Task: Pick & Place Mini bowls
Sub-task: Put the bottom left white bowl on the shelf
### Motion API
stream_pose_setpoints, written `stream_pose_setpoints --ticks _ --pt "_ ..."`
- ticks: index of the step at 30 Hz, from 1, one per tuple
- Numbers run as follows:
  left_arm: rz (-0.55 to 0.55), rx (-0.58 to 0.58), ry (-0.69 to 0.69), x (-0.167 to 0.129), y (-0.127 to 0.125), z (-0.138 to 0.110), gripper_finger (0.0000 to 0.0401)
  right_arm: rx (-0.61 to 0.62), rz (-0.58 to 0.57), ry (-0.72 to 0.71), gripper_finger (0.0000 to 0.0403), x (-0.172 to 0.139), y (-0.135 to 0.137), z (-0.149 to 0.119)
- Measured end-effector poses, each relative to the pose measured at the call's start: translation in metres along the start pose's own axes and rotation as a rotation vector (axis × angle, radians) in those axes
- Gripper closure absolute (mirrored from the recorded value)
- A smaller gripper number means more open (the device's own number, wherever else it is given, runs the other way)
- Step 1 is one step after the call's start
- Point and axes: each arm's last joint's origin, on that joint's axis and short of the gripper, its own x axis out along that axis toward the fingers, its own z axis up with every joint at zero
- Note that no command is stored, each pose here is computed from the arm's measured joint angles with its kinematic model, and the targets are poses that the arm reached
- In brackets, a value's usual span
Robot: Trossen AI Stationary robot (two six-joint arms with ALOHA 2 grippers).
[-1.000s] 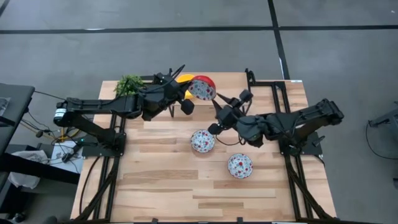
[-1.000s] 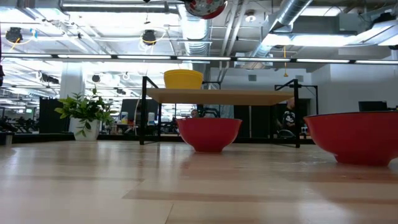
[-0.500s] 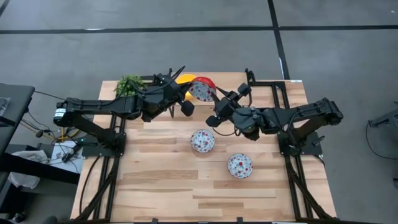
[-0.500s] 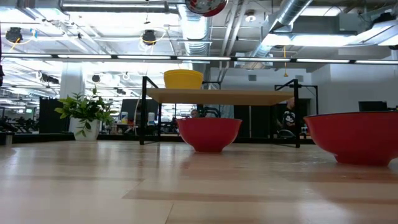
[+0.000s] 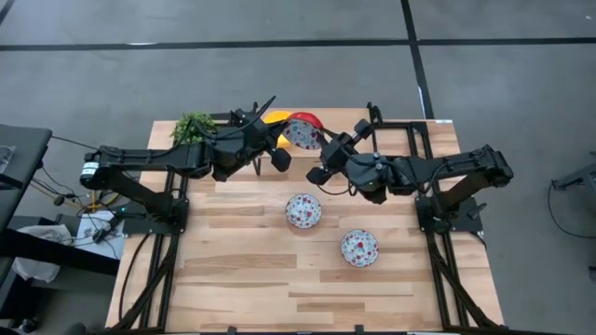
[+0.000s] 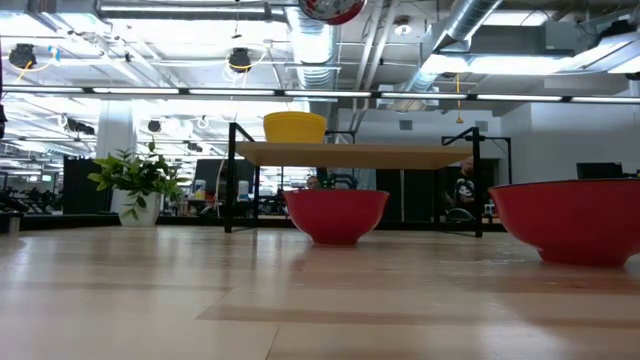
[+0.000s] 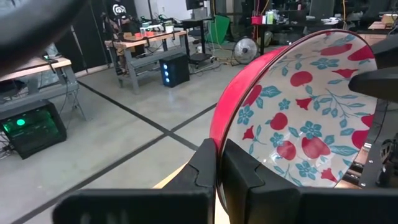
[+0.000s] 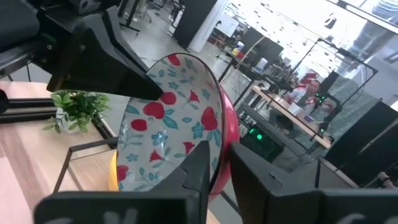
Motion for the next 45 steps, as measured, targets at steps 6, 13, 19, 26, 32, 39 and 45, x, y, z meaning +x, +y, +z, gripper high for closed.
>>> stream_pose_setpoints --ticks 6,13,19,26,32,39,45 --pt "0.000 -0.004 0.000 0.000 0.000 0.000 0.0395 -0.009 -0.010 0.000 0.0395 0.000 -0.001 0.001" --pt "-0.027 -0.004 -0.001 0.000 -0.001 0.000 0.0392 -0.012 -0.013 0.002 0.0400 -0.001 -0.001 0.000" --pt "-0.057 0.000 -0.002 0.000 -0.002 0.000 0.0355 -0.032 -0.026 0.011 0.0402 -0.001 -0.002 0.000" --pt "-0.098 0.016 -0.026 -0.004 0.000 0.005 0.0269 -0.048 -0.002 0.051 0.0402 0.000 0.003 -0.009" --pt "-0.093 -0.015 -0.062 -0.015 0.011 0.015 0.0218 -0.056 -0.014 0.084 0.0402 0.004 0.001 -0.014" --pt "-0.114 -0.051 -0.095 -0.039 0.032 0.028 0.0206 0.098 0.052 0.178 0.0402 0.020 -0.033 -0.030" --pt "-0.208 -0.036 -0.080 -0.058 0.031 0.013 0.0210 0.288 0.230 0.380 0.0402 0.052 -0.069 -0.060"
